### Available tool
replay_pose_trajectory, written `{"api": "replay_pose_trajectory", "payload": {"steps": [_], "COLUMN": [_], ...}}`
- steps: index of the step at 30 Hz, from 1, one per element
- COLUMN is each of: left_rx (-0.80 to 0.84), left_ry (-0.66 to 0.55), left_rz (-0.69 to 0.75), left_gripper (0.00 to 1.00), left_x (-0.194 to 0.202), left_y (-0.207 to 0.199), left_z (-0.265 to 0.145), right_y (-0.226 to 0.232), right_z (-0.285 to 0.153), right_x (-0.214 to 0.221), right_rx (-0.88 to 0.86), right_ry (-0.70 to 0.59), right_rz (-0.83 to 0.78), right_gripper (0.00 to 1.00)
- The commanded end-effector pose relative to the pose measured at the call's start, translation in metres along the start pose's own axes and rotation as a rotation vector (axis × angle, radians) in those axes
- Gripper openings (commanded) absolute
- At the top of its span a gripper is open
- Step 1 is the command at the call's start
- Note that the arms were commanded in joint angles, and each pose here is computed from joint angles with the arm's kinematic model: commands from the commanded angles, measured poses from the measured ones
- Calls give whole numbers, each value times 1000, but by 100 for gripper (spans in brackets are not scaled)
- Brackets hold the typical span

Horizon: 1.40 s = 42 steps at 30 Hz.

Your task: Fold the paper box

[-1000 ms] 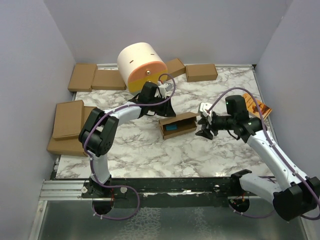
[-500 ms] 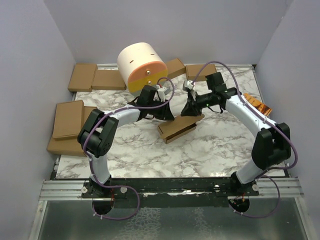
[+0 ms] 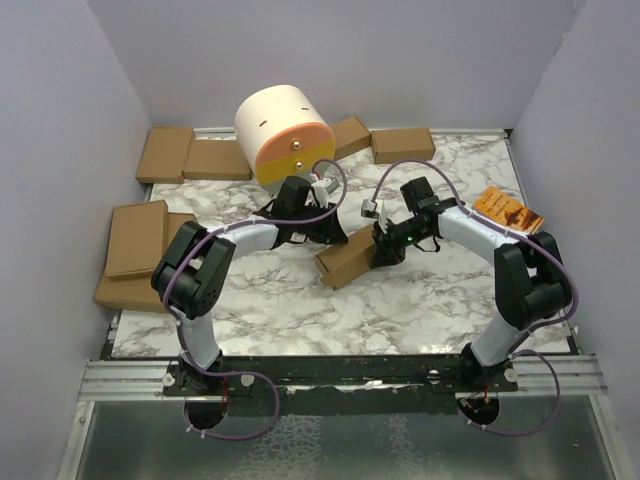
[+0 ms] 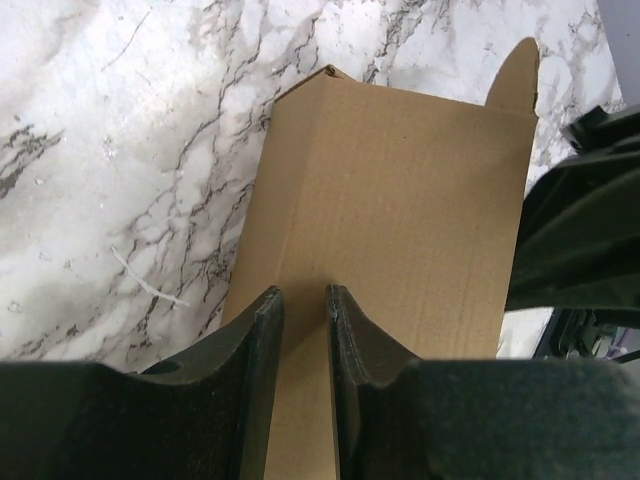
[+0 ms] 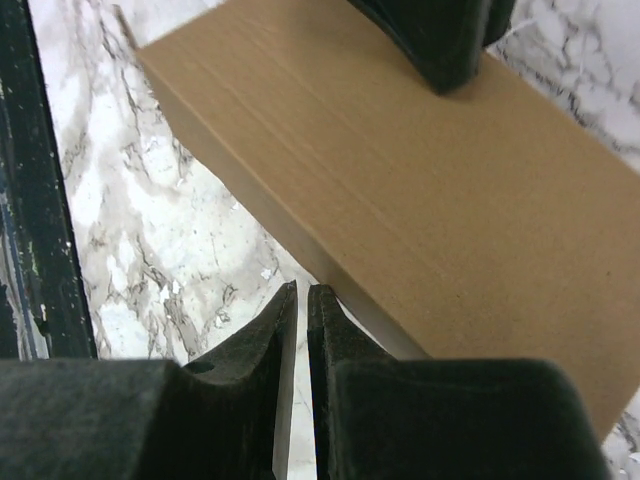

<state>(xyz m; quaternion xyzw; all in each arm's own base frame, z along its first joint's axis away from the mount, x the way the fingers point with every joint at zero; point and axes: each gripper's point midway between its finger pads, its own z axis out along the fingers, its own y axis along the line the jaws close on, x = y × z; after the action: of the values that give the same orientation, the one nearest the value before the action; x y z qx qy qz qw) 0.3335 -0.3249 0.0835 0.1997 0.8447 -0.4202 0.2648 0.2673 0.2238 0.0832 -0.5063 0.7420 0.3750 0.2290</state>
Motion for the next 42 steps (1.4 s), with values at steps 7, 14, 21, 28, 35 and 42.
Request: {"api": "replay_pose_trajectory", "payload": {"steps": [7, 14, 21, 28, 35, 42], "left_rx": [0, 4, 12, 12, 5, 7], "left_ry": [-46, -43, -44, -13, 9, 42], "left_rz": [17, 16, 20, 11, 5, -7], "left_gripper": [27, 27, 26, 26, 26, 25], "left_x": [-2, -1, 0, 13, 20, 32], "left_y": [-20, -20, -23, -20, -16, -14], "left_z": [-18, -18, -21, -16, -13, -8], "right_y": [52, 76, 24, -9, -4, -6], "right_z": [-17, -44, -34, -8, -3, 4], "right_x": [-39, -69, -91, -57, -16, 7], "right_rx": [-219, -247, -78, -24, -34, -39], "right_ry": [-155, -220, -188, -50, 67, 127], "right_rz": [-189, -380, -319, -98, -59, -24], "right_gripper": [28, 55, 49, 25, 19, 18]}}
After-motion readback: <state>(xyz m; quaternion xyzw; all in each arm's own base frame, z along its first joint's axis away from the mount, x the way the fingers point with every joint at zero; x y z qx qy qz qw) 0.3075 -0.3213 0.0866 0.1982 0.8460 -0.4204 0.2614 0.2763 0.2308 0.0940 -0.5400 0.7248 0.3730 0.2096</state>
